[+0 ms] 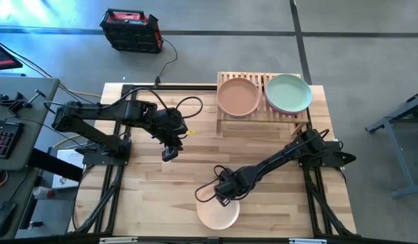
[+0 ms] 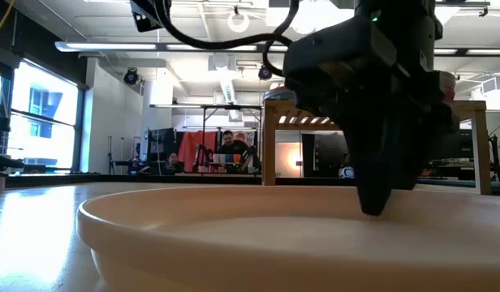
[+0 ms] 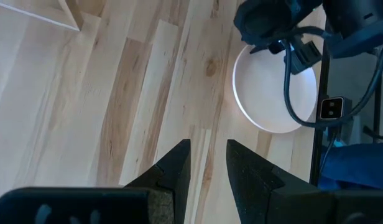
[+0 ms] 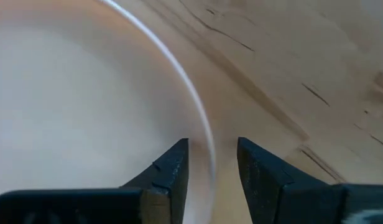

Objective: Place and stack plates onto a shelf
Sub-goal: Stack the light orange plate on top of the brown plate on the shelf

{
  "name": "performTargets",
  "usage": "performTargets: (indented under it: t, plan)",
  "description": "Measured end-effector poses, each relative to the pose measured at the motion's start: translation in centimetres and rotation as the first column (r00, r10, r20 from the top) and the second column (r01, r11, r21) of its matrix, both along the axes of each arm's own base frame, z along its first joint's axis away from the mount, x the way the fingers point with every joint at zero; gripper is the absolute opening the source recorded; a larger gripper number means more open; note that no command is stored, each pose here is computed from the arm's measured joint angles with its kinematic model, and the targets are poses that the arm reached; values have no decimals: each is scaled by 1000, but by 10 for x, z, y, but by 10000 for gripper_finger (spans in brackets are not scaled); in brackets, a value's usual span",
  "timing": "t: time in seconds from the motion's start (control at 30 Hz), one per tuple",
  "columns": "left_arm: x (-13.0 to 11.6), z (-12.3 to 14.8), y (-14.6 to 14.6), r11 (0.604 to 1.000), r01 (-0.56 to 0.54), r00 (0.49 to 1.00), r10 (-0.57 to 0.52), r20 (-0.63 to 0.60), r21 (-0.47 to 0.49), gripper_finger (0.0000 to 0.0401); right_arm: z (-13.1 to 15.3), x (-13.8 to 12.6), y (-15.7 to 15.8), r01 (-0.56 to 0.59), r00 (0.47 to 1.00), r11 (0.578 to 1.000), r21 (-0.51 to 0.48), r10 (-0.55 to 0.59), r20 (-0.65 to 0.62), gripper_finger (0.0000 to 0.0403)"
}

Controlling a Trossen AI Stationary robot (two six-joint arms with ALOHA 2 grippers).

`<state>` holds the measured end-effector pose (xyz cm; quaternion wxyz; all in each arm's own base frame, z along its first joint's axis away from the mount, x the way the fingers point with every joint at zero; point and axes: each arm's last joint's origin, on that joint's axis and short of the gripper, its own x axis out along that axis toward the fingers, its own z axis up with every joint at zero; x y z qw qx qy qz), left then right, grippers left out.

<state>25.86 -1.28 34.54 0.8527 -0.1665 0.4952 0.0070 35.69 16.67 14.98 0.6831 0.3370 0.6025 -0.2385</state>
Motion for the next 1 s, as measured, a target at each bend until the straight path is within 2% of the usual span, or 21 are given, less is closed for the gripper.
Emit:
performTargets:
  t: [0.17,0.27,0.4,0.6,0.8,1.0]
  plan:
    - [0,0,0,1000,0,1000,0,-1,0,90,-1,-1,-1,6,1000,1000,0,-6,-14,108]
    - [0,0,0,1000,0,1000,0,-1,0,90,-1,0,-2,6,1000,1000,14,-6,-25,81]
    - [0,0,0,1000,0,1000,0,-1,0,90,-1,0,-4,10,999,1000,26,-9,-36,15]
    - [0,0,0,1000,0,1000,0,-1,0,90,1,0,-5,23,998,998,65,-19,-63,4]
    - [0,0,0,1000,19,1000,-19,3,17,90,31,-5,-8,10,994,999,38,-5,-112,1]
    - [0,0,3,995,-28,1000,27,6,94,90,71,-12,-16,20,990,1000,-5,-21,-139,0]
